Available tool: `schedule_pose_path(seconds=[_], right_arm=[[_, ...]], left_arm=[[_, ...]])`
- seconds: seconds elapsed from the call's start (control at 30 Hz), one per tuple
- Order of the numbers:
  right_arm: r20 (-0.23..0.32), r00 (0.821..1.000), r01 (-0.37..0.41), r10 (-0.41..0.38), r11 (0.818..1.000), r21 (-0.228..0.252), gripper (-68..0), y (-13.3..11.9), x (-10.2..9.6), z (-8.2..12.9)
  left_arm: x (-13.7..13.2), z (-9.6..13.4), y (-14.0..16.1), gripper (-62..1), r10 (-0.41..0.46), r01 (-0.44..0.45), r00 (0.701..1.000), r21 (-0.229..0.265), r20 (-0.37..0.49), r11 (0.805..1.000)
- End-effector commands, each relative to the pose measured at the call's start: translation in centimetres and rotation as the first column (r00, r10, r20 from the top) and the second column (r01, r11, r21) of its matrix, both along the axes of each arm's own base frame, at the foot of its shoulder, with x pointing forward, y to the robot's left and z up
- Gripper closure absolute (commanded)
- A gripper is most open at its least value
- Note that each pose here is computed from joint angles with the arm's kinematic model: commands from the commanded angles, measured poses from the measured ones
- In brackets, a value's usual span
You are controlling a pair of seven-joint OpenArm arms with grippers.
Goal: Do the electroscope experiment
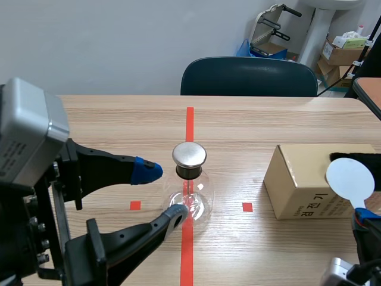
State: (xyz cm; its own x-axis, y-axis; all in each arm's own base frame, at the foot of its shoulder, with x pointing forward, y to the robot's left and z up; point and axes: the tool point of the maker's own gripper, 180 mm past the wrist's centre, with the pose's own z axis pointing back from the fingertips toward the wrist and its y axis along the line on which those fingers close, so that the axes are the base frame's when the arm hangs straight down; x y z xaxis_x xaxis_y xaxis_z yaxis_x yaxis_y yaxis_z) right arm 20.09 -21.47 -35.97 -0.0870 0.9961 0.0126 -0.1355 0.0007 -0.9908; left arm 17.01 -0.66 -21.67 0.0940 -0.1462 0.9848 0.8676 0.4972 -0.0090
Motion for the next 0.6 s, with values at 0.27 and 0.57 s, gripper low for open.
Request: schedule_pose_path(seconds=[0.27,0.57], right_arm=[[0.006,1.000,0.005,-0.005,1.000,-0.011,-1.0,-0.5,0.2,0.4],[-0.003,0.980,0.198,-0.198,0.979,-0.039,-1.0,-3.8,-0.3,0.1]], left_arm=[[-0.2,1.3,-0.6,-34.1,-0.006,0.007,1.000,-0.044,0.013,0.999],[-0.1,1.2,-0.5,-34.1,-0.003,0.004,1.000,-0.040,0.012,0.999]])
